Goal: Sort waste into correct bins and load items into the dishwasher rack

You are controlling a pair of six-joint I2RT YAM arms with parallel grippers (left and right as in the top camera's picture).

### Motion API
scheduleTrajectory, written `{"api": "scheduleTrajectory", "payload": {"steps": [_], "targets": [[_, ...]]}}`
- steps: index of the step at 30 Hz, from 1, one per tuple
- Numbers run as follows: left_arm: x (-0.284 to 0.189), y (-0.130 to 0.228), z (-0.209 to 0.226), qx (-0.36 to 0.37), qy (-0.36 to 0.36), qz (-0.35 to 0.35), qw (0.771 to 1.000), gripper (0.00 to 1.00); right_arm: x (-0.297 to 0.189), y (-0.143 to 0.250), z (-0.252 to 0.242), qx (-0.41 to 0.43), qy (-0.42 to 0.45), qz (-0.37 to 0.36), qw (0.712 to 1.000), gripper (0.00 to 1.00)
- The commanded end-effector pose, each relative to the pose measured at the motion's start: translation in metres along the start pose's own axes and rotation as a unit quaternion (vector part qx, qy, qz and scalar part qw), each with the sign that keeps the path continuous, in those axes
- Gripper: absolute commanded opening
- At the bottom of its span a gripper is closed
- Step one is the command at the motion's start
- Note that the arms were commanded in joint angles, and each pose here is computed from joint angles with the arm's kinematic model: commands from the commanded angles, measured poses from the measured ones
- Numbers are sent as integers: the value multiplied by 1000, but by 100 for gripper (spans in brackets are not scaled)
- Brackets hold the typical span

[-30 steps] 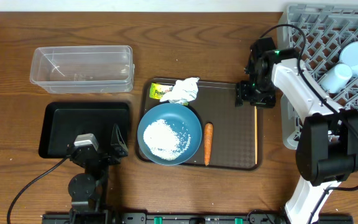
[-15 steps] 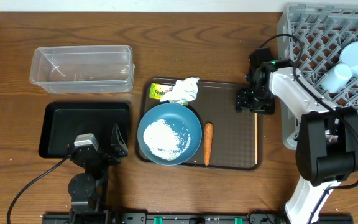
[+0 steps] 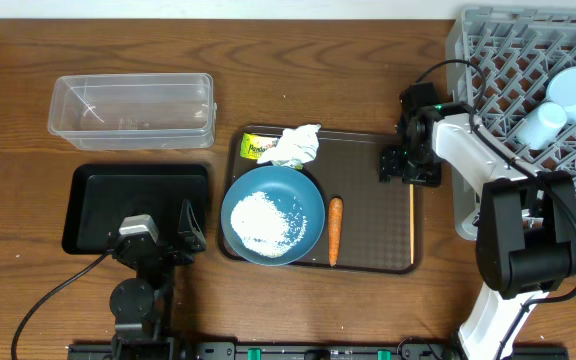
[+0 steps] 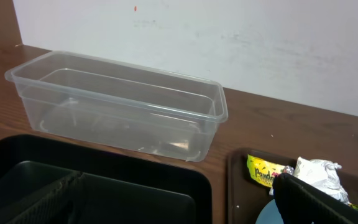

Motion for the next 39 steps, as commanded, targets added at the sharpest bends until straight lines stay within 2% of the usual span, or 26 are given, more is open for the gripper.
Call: {"api": "scheduleTrajectory", "payload": {"steps": [1,11,16,19,20,21,22,32,35,39], "targets": [[2,17,1,4,-7,22,1000,98,4,4,4,-4,8,-6,1000,69],[2,17,1,4,-7,22,1000,98,21,9,-1,-6,28,-25,999,64],[2,17,1,4,-7,22,1000,98,21,11,-1,-2,28,-22,999,32],[2,17,1,4,-7,22,1000,98,16,13,2,-2,22,-10,1000,23],[2,17,1,4,-7,22,1000,98,13,13,4,-1,18,-7,1000,17],[2,17,1,4,-7,22,1000,98,9,12,7,0,13,-3,1000,6],[2,17,1,4,-7,22,1000,98,4,10,10,1,9,-2,1000,1],[2,17,1,4,-7,22,1000,98,-98,-50,24,9,-28,-62,998,1],[2,17,1,4,-7,22,1000,98,-138,-77,19,1,-45,-108,993,1],[2,17,1,4,-7,22,1000,98,-188,-121,-13,35,-40,-190,980,1]]}}
Point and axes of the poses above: each gripper's point midway between its finger pads, its own x axis out along the fingers, its own z axis along the line the jaws close on, y = z × x, the point moved 1 cm from there along -x, back along the fingers, and after that the axes turned 15 degrees about x, right-handed, at the moved point
